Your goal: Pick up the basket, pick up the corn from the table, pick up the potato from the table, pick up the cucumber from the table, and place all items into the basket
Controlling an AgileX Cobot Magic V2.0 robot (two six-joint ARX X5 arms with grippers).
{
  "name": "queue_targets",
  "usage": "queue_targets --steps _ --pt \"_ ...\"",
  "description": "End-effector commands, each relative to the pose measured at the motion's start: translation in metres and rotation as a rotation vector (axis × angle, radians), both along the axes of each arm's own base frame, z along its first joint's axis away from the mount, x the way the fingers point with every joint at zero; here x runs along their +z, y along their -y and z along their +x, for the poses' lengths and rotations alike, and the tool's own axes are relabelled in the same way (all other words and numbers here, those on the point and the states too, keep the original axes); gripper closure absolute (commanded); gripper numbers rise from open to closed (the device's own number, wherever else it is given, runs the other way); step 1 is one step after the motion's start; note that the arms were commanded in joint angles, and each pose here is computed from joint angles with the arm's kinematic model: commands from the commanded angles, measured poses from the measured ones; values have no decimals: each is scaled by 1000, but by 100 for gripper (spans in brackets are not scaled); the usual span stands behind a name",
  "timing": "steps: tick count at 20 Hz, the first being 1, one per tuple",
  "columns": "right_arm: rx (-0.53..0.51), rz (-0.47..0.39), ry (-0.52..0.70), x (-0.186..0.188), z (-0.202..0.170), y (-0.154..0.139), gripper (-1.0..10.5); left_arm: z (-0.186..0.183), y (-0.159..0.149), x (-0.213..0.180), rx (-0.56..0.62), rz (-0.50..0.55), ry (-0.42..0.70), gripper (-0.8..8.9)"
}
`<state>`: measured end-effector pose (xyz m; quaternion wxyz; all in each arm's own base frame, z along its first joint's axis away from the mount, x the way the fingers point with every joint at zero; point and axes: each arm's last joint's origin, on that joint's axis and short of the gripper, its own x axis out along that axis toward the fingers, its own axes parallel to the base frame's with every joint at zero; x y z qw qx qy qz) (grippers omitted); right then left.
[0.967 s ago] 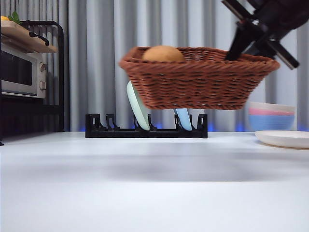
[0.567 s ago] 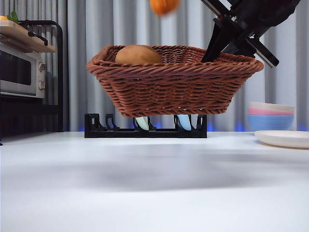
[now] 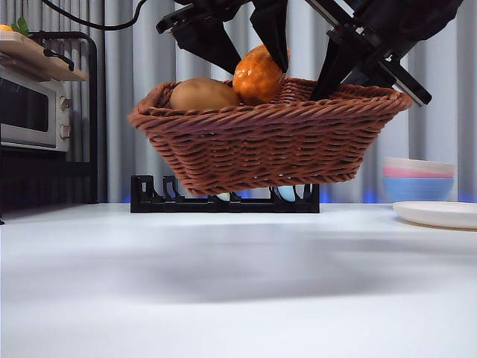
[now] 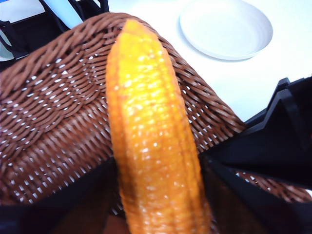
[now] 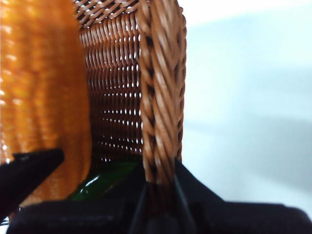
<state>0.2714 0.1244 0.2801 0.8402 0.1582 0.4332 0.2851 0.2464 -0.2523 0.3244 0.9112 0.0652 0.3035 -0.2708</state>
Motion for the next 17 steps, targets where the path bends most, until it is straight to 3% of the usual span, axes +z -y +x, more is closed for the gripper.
queue_targets --steps 1,8,11,17 --pt "-1 22 18 5 1 0 958 -2 -6 9 9 28 -14 218" --pt "-24 -4 8 -2 7 -1 958 -34 -41 119 2 28 144 218" --pt "-39 -17 -73 -22 18 -6 958 -54 -63 162 19 -26 241 218" --pt "-54 -57 -226 -66 34 -15 958 -88 -100 193 48 -76 311 218"
